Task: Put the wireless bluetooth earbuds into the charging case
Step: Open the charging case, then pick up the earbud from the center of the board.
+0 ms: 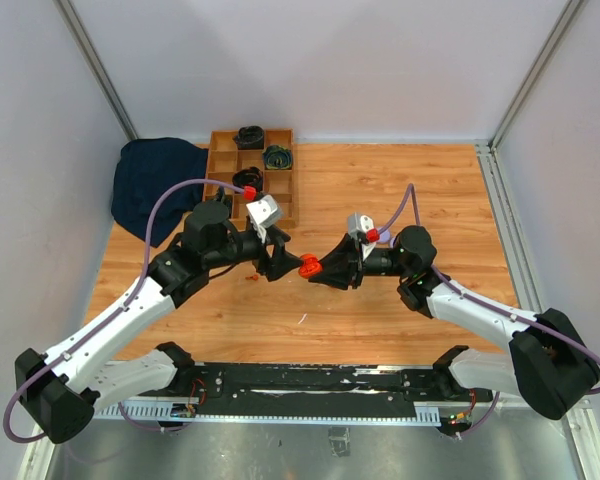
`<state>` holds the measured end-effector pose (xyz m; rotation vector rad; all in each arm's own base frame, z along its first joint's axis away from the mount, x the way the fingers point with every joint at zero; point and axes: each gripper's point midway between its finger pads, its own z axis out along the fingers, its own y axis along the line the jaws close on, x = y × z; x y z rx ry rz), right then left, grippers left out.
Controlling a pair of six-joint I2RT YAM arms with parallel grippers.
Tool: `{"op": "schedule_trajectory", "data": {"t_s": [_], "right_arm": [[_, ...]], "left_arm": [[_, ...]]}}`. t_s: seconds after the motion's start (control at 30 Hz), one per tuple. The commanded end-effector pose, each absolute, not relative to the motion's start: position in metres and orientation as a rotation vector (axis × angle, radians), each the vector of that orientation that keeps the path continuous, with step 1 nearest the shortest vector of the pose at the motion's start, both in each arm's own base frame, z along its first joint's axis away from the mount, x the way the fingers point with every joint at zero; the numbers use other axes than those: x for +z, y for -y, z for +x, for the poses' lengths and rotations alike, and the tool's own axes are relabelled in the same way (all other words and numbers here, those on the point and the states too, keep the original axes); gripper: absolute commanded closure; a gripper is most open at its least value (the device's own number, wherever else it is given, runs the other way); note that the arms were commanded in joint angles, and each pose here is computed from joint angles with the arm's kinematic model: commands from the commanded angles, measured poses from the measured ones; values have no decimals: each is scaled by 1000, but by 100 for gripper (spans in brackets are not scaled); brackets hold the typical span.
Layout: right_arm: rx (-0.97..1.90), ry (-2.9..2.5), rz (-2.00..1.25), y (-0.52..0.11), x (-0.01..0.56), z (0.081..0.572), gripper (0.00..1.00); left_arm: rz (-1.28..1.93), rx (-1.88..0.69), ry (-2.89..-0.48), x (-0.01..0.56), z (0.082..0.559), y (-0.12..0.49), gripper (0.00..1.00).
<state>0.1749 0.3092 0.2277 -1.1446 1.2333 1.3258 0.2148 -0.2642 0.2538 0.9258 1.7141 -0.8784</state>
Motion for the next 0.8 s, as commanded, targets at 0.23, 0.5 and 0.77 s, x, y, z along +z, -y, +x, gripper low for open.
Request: {"op": "schedule_trajectory", "data": {"t_s": [0.23,0.5,0.77], "right_arm": [[1305,-1205,-1152,-300,229,178,92],[1275,-1228,-1120,-297,226,186,92],[1186,-1180,-1111,-290,226,192,94]], "left_arm": [[864,-845,-1613,288,226,259,25],[801,-890,-1627,288,220,257,22],[589,-931,-1677,277,220,245,21]]}}
